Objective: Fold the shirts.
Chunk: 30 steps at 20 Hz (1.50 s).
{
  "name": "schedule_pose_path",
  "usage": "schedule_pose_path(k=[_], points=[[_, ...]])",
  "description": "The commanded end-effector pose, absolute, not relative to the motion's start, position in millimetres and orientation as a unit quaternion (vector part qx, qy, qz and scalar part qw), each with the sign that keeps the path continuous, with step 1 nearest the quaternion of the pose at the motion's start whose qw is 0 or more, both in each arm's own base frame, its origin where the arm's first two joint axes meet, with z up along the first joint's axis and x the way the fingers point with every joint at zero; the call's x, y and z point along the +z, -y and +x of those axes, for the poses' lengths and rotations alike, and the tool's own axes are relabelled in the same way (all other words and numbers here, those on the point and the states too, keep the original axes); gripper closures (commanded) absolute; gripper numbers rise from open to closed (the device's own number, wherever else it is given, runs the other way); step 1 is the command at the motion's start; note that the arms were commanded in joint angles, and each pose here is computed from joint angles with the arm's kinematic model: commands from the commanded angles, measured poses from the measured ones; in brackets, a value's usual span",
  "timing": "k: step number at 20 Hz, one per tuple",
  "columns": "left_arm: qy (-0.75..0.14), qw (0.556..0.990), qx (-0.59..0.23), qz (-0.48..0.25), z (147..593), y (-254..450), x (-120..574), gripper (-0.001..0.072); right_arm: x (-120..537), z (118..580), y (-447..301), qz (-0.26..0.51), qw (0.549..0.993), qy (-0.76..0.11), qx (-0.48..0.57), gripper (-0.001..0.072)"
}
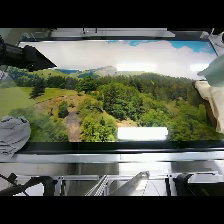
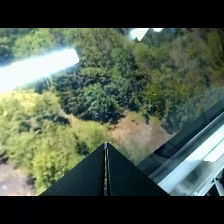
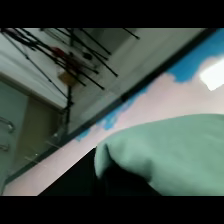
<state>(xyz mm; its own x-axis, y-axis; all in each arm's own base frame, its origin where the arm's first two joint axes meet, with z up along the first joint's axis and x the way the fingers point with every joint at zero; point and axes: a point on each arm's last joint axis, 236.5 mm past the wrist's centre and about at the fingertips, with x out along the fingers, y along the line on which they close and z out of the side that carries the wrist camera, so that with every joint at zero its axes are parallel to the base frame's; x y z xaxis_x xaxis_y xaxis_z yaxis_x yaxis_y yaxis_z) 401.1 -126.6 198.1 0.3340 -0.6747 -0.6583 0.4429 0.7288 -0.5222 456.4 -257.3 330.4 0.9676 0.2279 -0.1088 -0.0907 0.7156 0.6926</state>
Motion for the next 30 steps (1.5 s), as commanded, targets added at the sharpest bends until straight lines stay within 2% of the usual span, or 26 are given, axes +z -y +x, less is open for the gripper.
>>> schedule_pose_path(k=[1, 4, 6, 8, 11, 13, 15, 18, 20, 22, 30], points=[[-0.465, 0.800, -0.356, -0.128, 397, 144, 199, 0.0692, 378, 472, 258, 0.313, 0.944, 0.016, 0.103, 0.0698], [-0.458, 0.800, -0.370, -0.119, 397, 162, 201, 0.0692, 344, 508, 292, 0.276, 0.961, 0.006, 0.001, 0.0697], [-0.443, 0.809, -0.368, -0.115, 403, 168, 204, 0.0692, 315, 533, 290, 0.277, 0.961, -0.013, -0.002, 0.0698], [-0.422, 0.822, -0.367, -0.109, 412, 169, 208, 0.0692, 309, 556, 285, 0.230, 0.973, 0.003, -0.003, 0.0698], [-0.422, 0.823, -0.364, -0.108, 414, 162, 208, 0.0692, 322, 559, 284, 0.192, 0.981, 0.021, -0.011, 0.0698], [-0.423, 0.825, -0.358, -0.111, 415, 157, 208, 0.0692, 313, 555, 277, 0.169, 0.986, -0.007, 0.005, 0.0698], [-0.430, 0.821, -0.359, -0.111, 412, 154, 206, 0.0692, 265, 540, 277, 0.179, 0.977, -0.112, 0.008, 0.0698], [-0.451, 0.804, -0.372, -0.105, 398, 157, 200, 0.0692, 181, 484, 312, 0.247, 0.919, -0.292, -0.096, 0.0699], [-0.469, 0.789, -0.384, -0.099, 386, 162, 197, 0.0692, 159, 438, 339, 0.250, 0.880, -0.360, -0.186, 0.0700], [-0.480, 0.778, -0.393, -0.094, 378, 165, 194, 0.0692, 162, 404, 358, 0.226, 0.858, -0.387, -0.251, 0.0701], [-0.485, 0.766, -0.413, -0.081, 368, 184, 194, 0.0692, 171, 371, 329, 0.217, 0.837, -0.441, -0.239, 0.0699]])
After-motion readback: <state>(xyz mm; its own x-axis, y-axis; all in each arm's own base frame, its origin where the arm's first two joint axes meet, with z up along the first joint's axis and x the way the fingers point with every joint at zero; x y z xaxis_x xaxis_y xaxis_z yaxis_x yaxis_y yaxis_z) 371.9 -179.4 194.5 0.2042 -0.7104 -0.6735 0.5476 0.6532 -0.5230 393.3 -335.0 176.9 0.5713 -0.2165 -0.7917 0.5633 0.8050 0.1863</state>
